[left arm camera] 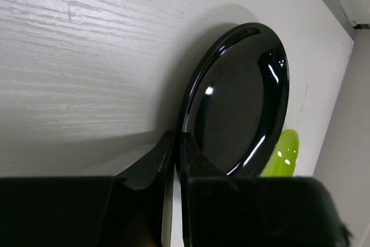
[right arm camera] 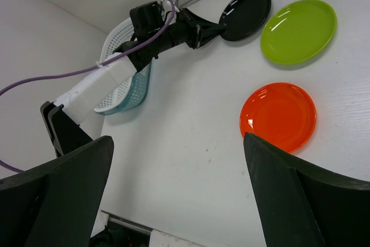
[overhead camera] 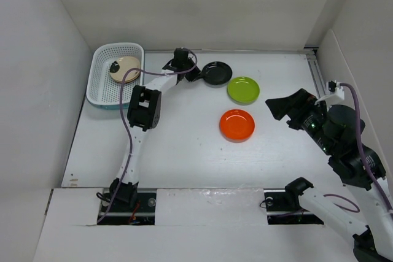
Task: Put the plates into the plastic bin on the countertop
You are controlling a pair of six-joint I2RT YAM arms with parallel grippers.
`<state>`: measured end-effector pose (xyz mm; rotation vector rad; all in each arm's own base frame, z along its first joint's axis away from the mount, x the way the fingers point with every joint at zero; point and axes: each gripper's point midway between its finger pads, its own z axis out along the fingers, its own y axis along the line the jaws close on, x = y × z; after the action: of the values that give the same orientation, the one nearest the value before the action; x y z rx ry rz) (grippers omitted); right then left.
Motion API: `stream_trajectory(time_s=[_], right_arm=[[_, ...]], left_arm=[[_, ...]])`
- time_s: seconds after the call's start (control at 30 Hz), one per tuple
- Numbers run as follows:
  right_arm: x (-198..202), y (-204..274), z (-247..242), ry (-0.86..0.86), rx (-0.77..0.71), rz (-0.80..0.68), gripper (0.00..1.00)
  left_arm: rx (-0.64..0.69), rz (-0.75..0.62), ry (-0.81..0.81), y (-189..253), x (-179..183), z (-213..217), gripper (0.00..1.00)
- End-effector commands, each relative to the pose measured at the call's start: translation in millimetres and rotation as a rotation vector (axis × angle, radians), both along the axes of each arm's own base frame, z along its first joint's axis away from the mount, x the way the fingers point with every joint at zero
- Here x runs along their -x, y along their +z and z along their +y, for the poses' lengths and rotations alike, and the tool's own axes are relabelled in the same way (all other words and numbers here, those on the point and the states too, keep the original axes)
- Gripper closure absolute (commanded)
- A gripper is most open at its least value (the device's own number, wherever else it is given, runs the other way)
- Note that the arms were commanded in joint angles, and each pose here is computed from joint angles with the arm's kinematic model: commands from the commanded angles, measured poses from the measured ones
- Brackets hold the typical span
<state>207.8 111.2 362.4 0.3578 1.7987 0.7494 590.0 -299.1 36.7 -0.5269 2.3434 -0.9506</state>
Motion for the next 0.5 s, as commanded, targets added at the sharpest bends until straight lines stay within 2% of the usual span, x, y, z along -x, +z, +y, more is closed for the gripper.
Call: stream_trajectory(time_s=[0.0, 0.17, 0.23, 0.37, 0.4, 0.47], right_arm=[[2.6, 16.9, -0.7, 0.003, -0.027, -0.042, 0.00], [5.2, 21.1, 0.1, 0.014, -0.037, -0.058, 0.00], [6.0, 21.1, 1.5, 0.023, -0.038, -0.057, 0.00], [4.6, 17.9, 6.2, 0.043, -0.042, -0.057, 0.00], [5.4, 17.9, 7.7, 0.052, -0.043, -0.056, 0.00], [2.5, 14.4, 11.3, 0.062, -0.041, -0.048, 0.00]], left_arm=[[0.001, 0.125, -0.006, -29.9, 14.8, 15.0, 1.00], [0.078, -0.015, 0.033, 52.2, 2.1, 36.1, 1.00], [0.063, -0.123, 0.062, 115.5, -4.7, 55.5, 1.00], [-0.070, -0.265, 0.179, 213.7, -2.6, 107.8, 1.00], [-0.118, -0.269, 0.251, 235.4, 4.5, 136.8, 1.00], [-0.143, -0.245, 0.313, 244.5, 14.6, 171.0, 1.00]])
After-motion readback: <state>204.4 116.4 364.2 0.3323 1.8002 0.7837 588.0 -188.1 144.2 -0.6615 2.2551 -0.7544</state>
